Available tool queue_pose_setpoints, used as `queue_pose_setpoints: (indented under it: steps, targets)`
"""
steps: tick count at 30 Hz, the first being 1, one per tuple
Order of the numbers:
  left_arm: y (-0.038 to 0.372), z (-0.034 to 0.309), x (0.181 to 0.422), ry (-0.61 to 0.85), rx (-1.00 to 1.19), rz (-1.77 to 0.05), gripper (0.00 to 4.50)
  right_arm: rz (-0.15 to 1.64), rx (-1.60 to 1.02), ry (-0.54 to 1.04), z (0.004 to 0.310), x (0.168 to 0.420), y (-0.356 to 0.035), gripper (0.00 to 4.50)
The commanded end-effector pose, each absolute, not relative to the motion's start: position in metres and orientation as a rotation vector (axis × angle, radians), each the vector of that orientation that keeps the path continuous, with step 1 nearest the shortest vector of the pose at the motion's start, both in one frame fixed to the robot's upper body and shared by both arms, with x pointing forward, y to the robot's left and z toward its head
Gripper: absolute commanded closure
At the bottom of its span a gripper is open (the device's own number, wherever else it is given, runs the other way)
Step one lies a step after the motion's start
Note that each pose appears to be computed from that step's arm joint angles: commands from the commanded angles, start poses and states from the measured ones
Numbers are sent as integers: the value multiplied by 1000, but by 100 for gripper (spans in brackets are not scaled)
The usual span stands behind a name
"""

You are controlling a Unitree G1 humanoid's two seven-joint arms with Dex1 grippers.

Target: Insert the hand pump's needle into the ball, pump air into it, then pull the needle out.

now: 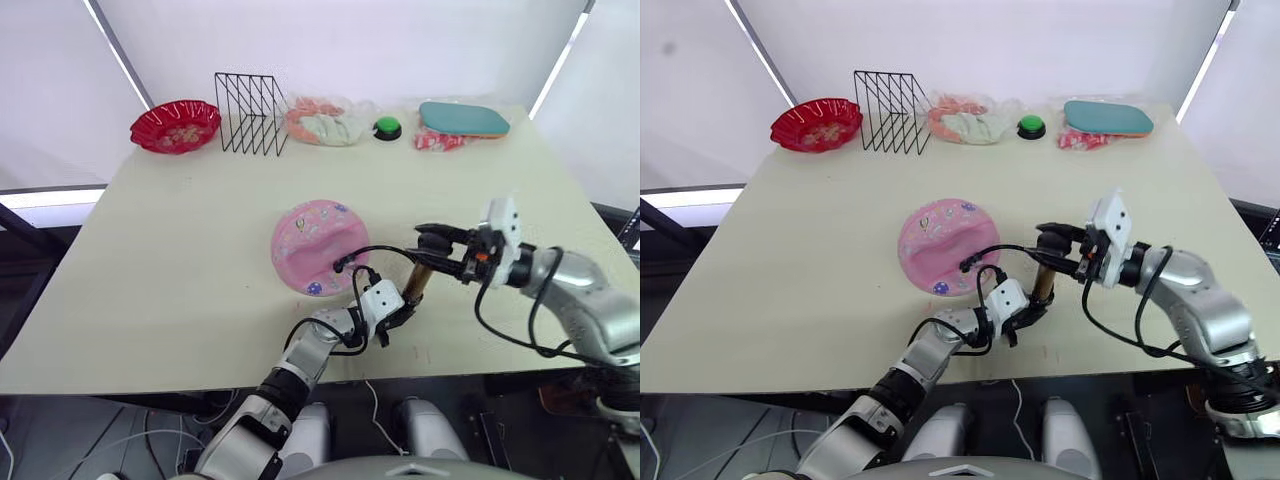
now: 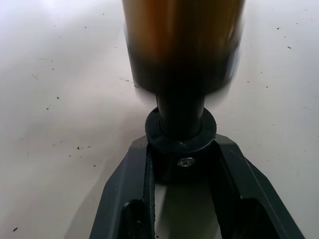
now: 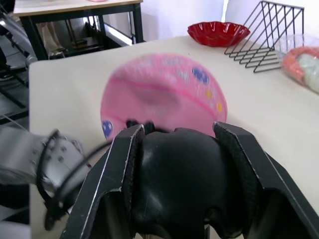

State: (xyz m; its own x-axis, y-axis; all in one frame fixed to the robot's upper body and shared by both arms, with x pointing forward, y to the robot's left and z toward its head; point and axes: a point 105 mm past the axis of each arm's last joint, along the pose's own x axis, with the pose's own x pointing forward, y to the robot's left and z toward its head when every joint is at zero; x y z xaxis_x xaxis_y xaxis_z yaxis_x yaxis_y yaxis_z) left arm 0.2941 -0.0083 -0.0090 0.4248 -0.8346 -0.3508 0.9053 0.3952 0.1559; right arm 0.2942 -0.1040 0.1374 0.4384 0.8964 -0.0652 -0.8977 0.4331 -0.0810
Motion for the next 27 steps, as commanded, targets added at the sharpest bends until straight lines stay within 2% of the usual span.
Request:
queue_pose_setpoints:
  steps: [1, 8, 12, 15, 22, 23, 27]
  targets:
    - [0, -37, 279, 353, 367, -1133, 355, 1134, -158, 199, 89, 290, -106, 278]
    - [1, -39, 279, 358, 365, -1129, 355, 1150, -170, 43, 163, 291, -112, 278]
    - [1, -39, 280, 359, 365, -1135, 355, 1179, -181, -64, 236, 277, -119, 278]
    - [0, -40, 281, 359, 366, -1140, 355, 1161, -211, -84, 263, 272, -124, 278]
    - [-4, -41, 280, 355, 364, -1149, 355, 1154, -199, -69, 290, 262, -131, 278]
    - [-4, -41, 280, 355, 364, -1149, 355, 1154, -197, -64, 289, 262, -131, 278]
    - [-4, -41, 280, 353, 361, -1151, 355, 1138, -157, 24, 255, 268, -128, 278]
